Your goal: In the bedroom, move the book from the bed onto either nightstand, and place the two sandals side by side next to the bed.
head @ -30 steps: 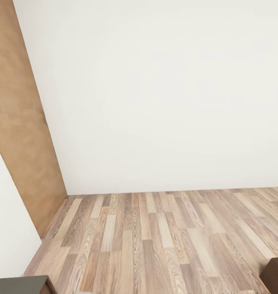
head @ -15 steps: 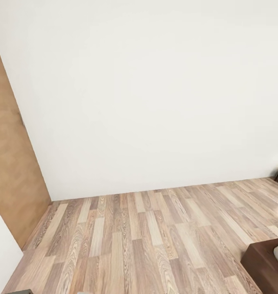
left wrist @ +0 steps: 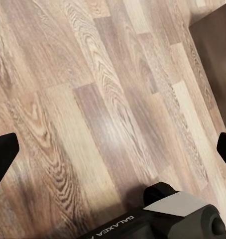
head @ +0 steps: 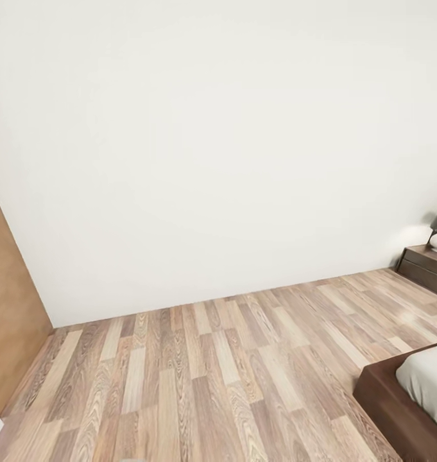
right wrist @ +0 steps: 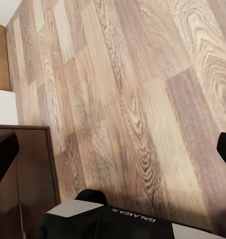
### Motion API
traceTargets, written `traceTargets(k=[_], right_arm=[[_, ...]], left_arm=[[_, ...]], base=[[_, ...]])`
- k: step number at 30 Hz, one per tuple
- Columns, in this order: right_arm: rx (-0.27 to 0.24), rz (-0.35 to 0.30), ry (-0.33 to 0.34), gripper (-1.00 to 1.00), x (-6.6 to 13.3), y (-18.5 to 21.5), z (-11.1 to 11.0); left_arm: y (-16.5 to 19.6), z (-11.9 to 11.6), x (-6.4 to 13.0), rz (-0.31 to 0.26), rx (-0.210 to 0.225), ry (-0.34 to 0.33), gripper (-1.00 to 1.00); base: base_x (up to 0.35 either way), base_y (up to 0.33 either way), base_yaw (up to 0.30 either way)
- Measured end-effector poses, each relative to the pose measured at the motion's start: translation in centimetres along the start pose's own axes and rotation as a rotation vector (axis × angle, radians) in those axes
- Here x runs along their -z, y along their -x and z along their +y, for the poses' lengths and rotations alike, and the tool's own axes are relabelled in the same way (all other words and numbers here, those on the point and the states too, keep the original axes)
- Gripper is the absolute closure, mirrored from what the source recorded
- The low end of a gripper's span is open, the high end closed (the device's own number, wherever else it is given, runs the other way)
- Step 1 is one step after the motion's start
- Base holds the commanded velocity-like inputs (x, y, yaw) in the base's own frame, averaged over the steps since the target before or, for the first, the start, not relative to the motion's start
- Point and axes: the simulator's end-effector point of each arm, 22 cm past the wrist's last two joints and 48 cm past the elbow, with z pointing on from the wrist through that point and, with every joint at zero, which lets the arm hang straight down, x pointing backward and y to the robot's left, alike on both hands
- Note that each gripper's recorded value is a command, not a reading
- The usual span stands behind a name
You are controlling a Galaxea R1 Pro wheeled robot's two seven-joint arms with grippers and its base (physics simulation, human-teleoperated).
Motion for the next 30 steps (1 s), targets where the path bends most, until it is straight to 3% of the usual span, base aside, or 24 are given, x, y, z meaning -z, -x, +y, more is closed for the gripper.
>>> traceTargets(k=[30], right_arm=[[0.007,-0.009,0.004,-1.00,0.06,0.40,0.22]], left_arm=[[0.46,-0.17,0.09,-0.010,-0.006,-0.002,-1.00]], base=[[0.000,0.000,-0.221]])
